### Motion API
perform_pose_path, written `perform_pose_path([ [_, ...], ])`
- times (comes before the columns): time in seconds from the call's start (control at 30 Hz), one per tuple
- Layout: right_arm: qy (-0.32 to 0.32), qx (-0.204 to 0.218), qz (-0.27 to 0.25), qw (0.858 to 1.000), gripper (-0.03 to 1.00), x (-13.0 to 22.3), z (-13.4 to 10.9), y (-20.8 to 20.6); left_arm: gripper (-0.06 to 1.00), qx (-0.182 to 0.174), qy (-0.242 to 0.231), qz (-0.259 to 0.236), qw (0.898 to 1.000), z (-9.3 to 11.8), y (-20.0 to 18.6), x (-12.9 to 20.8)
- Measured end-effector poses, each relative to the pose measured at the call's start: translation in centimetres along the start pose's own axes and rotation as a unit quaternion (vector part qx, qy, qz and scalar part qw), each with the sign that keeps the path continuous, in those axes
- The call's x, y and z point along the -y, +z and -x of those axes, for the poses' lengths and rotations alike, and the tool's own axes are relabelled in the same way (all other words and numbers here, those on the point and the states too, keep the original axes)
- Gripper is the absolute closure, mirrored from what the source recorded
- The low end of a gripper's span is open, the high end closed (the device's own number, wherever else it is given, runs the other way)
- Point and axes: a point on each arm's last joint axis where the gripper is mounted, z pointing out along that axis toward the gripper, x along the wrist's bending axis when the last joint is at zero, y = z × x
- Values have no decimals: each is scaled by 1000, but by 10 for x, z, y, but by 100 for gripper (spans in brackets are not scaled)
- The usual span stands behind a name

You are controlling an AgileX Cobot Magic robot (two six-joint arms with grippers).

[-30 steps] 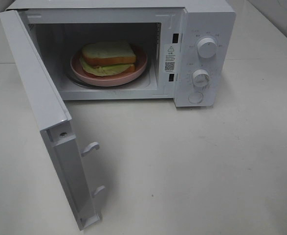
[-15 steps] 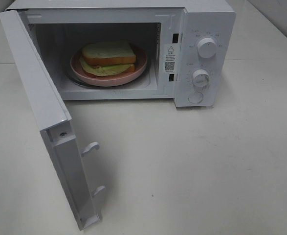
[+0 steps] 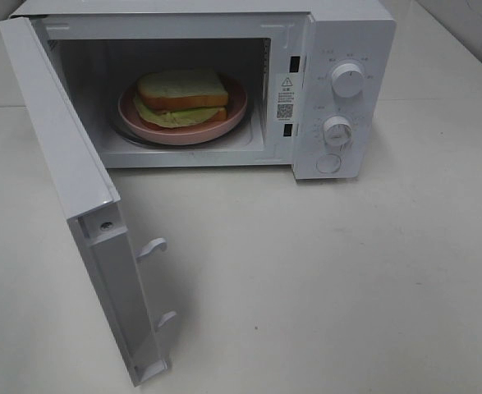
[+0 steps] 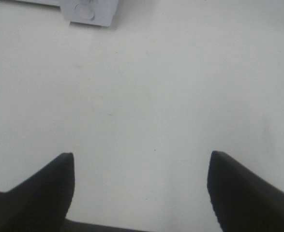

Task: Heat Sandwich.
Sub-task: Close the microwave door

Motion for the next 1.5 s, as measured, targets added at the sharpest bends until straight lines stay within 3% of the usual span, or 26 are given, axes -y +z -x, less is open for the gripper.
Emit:
perform_pose_path([
  [0.4,31,51,89,994,23,28,7,-30,-2,0,0,0,1000,0,0,0],
  [0.67,37,35,74,996,23,55,1,-6,-2,0,0,0,1000,0,0,0],
  [0.87,33,16,112,993,23,62,-3,-3,-2,-1,1,0,1000,0,0,0],
  [1.5,49,37,111,992,23,63,-4,-3,-2,-2,1,0,1000,0,0,0],
])
